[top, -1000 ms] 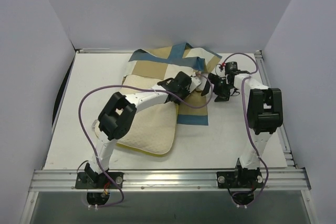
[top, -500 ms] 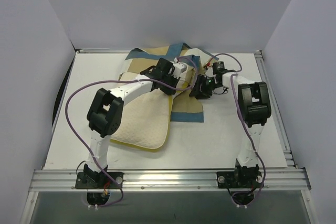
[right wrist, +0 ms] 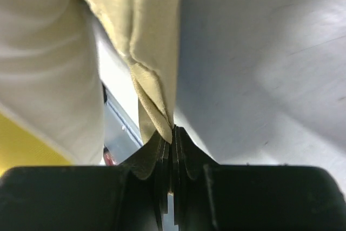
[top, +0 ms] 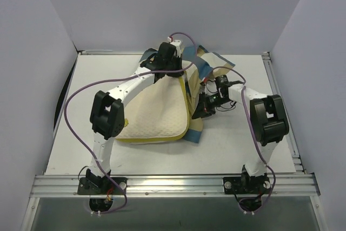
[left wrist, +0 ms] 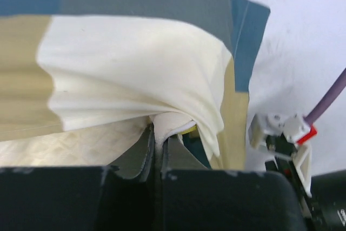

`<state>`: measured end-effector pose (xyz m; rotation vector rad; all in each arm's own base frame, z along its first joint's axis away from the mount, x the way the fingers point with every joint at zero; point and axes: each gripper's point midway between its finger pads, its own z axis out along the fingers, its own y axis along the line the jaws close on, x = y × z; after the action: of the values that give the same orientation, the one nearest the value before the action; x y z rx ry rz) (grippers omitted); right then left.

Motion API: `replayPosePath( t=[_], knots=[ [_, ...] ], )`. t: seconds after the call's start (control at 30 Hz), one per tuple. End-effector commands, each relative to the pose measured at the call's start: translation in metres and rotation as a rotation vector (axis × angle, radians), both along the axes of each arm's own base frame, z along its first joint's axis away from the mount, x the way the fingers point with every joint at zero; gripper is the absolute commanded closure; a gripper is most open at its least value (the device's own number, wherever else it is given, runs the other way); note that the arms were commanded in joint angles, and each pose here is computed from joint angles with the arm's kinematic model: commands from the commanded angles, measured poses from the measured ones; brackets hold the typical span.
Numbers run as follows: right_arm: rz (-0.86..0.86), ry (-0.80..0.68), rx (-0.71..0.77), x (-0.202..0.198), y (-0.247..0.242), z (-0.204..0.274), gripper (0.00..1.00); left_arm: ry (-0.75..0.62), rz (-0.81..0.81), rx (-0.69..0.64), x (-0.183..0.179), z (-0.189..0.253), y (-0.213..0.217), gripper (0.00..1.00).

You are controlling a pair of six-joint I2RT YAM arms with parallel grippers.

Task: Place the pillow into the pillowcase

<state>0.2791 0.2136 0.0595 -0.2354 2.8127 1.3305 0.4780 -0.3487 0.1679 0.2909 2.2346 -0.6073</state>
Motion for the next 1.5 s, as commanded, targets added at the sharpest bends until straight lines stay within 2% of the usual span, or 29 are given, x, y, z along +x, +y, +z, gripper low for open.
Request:
replayPosePath(
  t=[0.0, 0.13, 0.3, 0.37, 0.47, 0.5, 0.57, 0.6, 0.63, 0.67, 0.7, 0.73, 0.77, 0.8, 0.83, 0.87, 0.9, 0.93, 1.0, 1.03, 1.07, 1.13, 1.27, 1.37, 1.47],
  knots=[
    [0.101, 0.204, 0.03, -0.062, -0.006, 0.015, 1.0, -0.224, 0.174, -0.073, 0.049, 0.063, 0.007, 1.0],
    [0.104, 0.216, 0.13, -0.056, 0.008, 0.035, 1.0, -0.176, 0.166, -0.006, 0.032, 0.017, -0.003, 1.0],
    [0.155, 0.198, 0.231, -0.074, 0.0, 0.07, 1.0, -0.178, 0.199, 0.156, 0.049, -0.041, 0.024, 1.0],
    [0.177, 0.22, 0.228, -0.091, -0.013, 0.075, 1.0, -0.184, 0.229, 0.193, 0.064, -0.054, 0.042, 1.0],
    [0.167, 0.239, 0.188, -0.099, -0.029, 0.07, 1.0, -0.184, 0.199, 0.22, 0.067, -0.056, 0.046, 1.0],
    [0.16, 0.245, 0.185, -0.097, -0.031, 0.067, 1.0, -0.191, 0.162, 0.221, 0.064, -0.053, 0.042, 0.96],
    [0.157, 0.244, 0.147, -0.093, -0.037, 0.059, 1.0, -0.192, 0.058, 0.195, 0.045, -0.039, 0.027, 0.75],
    [0.158, 0.25, 0.131, -0.088, -0.039, 0.055, 1.0, -0.199, -0.015, 0.205, 0.031, -0.036, 0.016, 0.58],
    [0.148, 0.248, 0.106, -0.083, -0.044, 0.051, 0.98, -0.164, -0.113, 0.181, 0.01, -0.035, 0.003, 0.49],
    [0.143, 0.245, 0.077, -0.079, -0.049, 0.047, 0.93, -0.157, -0.195, 0.144, -0.011, -0.018, -0.004, 0.43],
    [0.138, 0.232, 0.036, -0.069, -0.054, 0.044, 0.87, -0.147, -0.278, 0.138, -0.029, -0.012, -0.011, 0.25],
    [0.117, 0.222, 0.013, -0.062, -0.061, 0.043, 0.71, -0.087, -0.352, 0.138, -0.054, -0.013, -0.011, 0.23],
    [0.078, 0.213, -0.009, -0.052, -0.071, 0.043, 0.66, -0.065, -0.469, 0.073, -0.082, 0.006, -0.02, 0.22],
    [0.053, 0.193, -0.045, -0.043, -0.079, 0.044, 0.62, -0.04, -0.531, 0.065, -0.101, 0.011, -0.02, 0.22],
    [0.03, 0.15, -0.07, -0.028, -0.086, 0.051, 0.52, 0.01, -0.584, 0.081, -0.122, 0.007, -0.014, 0.22],
    [0.003, 0.117, -0.106, -0.017, -0.095, 0.054, 0.47, 0.003, -0.641, 0.034, -0.141, 0.029, -0.012, 0.22],
    [0.001, 0.07, -0.134, -0.01, -0.099, 0.06, 0.46, 0.048, -0.663, 0.04, -0.157, 0.02, -0.003, 0.22],
    [-0.016, 0.011, -0.2, 0.003, -0.108, 0.067, 0.39, 0.05, -0.678, 0.028, -0.165, 0.025, 0.003, 0.22],
    [-0.029, -0.051, -0.247, 0.012, -0.11, 0.079, 0.33, 0.031, -0.728, -0.031, -0.182, 0.048, 0.016, 0.22],
    [-0.03, -0.076, -0.272, 0.016, -0.108, 0.085, 0.3, 0.054, -0.708, -0.031, -0.185, 0.043, 0.026, 0.22],
    [-0.019, -0.104, -0.279, 0.018, -0.103, 0.092, 0.28, 0.049, -0.637, -0.042, -0.174, 0.05, 0.046, 0.22],
    [0.06, -0.13, -0.283, 0.009, -0.079, 0.096, 0.27, 0.089, -0.514, -0.01, -0.158, 0.037, 0.079, 0.22],
    [0.227, -0.116, -0.293, -0.02, -0.036, 0.083, 0.27, 0.13, -0.241, 0.071, -0.117, 0.009, 0.176, 0.27],
    [0.315, -0.095, -0.322, -0.033, -0.012, 0.064, 0.26, 0.147, -0.238, 0.205, -0.12, -0.027, 0.21, 0.3],
    [0.337, 0.011, -0.385, -0.037, -0.011, 0.029, 0.3, 0.215, -0.339, 0.292, -0.141, -0.066, 0.221, 0.39]
  ],
)
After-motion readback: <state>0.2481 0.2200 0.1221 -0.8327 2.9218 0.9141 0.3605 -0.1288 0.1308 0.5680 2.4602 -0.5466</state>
